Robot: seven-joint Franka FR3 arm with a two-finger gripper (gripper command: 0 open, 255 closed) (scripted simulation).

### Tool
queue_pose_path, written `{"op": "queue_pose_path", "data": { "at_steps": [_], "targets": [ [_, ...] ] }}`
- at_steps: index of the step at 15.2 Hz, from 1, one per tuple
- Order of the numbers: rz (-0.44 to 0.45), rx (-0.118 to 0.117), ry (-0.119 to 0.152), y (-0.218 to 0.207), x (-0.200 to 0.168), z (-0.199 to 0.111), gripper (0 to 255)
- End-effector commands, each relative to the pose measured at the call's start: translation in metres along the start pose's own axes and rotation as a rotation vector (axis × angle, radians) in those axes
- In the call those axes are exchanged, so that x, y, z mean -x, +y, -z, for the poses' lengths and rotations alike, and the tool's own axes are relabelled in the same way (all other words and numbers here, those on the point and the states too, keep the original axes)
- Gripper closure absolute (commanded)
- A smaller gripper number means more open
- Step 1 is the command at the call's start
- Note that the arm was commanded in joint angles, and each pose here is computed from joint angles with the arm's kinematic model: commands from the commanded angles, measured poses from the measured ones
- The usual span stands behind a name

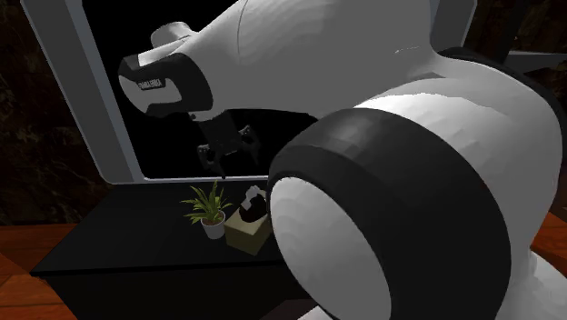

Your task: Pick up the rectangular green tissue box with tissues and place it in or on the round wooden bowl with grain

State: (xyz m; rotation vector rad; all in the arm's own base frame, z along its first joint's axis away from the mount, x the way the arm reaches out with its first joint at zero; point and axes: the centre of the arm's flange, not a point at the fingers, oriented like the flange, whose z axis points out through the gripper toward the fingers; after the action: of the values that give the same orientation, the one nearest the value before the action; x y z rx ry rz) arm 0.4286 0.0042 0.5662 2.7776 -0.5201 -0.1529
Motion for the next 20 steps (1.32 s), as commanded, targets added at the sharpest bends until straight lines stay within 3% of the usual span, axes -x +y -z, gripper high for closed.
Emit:
{"op": "queue_pose_path", "data": {
  "at_steps": [1,4,5,13,20],
  "targets": [
    [-0.074,0.105,-0.087,-0.021,-0.035,-0.021,0],
    [-0.176,0.258,-0.215,-0.042,-0.08,-0.06,0],
    [-0.194,0.285,-0.238,-0.045,-0.087,-0.068,0],
    [-0.194,0.285,-0.238,-0.035,-0.077,-0.105,0],
    [-0.194,0.285,-0.238,-0.035,-0.077,-0.105,0]
  ]
}}
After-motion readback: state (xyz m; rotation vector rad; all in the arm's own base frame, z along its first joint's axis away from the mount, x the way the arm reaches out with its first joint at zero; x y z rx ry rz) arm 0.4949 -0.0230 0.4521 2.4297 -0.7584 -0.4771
